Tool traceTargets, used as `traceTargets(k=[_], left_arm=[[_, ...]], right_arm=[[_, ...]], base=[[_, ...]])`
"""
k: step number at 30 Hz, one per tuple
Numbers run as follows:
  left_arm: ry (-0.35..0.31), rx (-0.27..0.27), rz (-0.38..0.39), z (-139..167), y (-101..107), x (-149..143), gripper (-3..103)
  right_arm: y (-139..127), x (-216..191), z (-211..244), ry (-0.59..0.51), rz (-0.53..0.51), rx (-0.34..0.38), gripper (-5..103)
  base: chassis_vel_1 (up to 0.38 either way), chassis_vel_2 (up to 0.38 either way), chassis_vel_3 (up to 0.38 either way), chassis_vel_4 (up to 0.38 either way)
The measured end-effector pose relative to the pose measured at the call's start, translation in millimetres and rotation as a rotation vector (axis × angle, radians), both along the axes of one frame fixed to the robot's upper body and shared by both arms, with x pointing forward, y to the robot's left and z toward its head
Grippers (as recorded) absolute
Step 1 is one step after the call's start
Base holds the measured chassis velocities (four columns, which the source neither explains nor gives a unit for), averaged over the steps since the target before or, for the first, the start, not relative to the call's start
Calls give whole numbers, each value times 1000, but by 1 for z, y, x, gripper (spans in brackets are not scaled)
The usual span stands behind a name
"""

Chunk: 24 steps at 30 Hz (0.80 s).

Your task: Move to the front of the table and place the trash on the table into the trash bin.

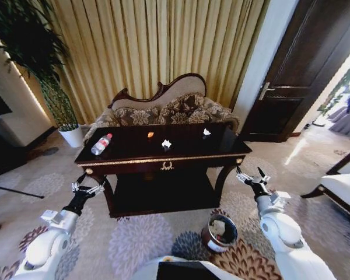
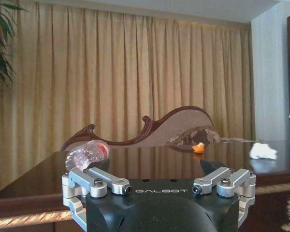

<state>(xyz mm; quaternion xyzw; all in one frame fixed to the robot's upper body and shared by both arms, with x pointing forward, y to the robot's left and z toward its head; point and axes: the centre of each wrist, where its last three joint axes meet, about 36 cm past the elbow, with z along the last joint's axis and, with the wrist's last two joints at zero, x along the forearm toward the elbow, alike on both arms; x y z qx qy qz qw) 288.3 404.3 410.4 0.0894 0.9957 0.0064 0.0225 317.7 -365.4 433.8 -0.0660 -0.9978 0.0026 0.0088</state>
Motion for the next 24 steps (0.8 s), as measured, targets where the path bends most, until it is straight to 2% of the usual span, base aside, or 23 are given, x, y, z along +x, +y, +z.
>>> traceTargets(k=[4,8,10,16,20,24], left_arm=[[-19,-8,3,14,-1,2,100],[-31,1,7,24,0,3,100],[-38,12,17,34,2,-4,100],[-33,19,45,46,4,-15,100],[-12,38,67,61,5,-20,100],[46,37,122,84,5,-21,100]], right_arm=[[5,8,24,-41,40,15,100],[9,23,46,-59,96,-1,100],[12,37,64,-38,152,-22,100],[18,62,74,11,233,-31,100],[22,92,75,50,274,-25,100],[25,119,75,71,285,-1,100]], base=[[-214,219,158,-222],[-70,104,64,-42],[0,0,0,0],[47,-64,-32,41],[0,0,0,0],[0,0,0,0]])
